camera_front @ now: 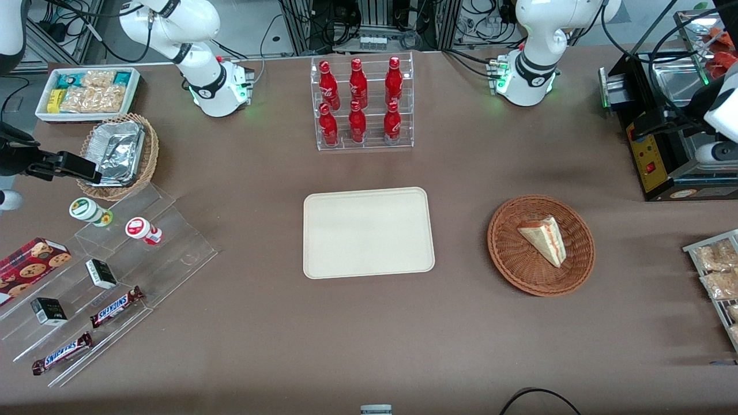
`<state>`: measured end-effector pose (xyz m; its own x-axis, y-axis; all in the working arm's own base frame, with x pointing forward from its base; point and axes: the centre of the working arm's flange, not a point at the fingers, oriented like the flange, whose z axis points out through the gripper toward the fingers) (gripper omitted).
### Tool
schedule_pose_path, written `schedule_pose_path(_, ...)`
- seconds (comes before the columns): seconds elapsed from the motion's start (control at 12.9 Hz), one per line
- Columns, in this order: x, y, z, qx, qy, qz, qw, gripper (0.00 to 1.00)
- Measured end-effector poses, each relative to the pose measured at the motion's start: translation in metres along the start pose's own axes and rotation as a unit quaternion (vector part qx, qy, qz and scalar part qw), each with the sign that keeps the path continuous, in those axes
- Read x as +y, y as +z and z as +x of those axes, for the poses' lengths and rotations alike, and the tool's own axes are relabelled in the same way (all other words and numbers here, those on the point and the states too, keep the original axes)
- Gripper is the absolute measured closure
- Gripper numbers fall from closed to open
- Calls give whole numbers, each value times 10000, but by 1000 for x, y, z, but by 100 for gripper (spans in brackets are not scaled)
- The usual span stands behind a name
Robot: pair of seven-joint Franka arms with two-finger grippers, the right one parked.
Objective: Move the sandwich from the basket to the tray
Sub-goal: 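Move the left gripper over the wrapped sandwich in the wicker basket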
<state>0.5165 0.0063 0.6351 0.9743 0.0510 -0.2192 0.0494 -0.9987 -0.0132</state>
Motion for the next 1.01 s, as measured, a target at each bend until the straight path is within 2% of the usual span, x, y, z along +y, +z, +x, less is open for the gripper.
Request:
schedule_pose_path(0.47,-1,2,4,98,-16,59,9999,0)
schedule_pose_path(1.01,6,90,38,17,63,85,9999,0)
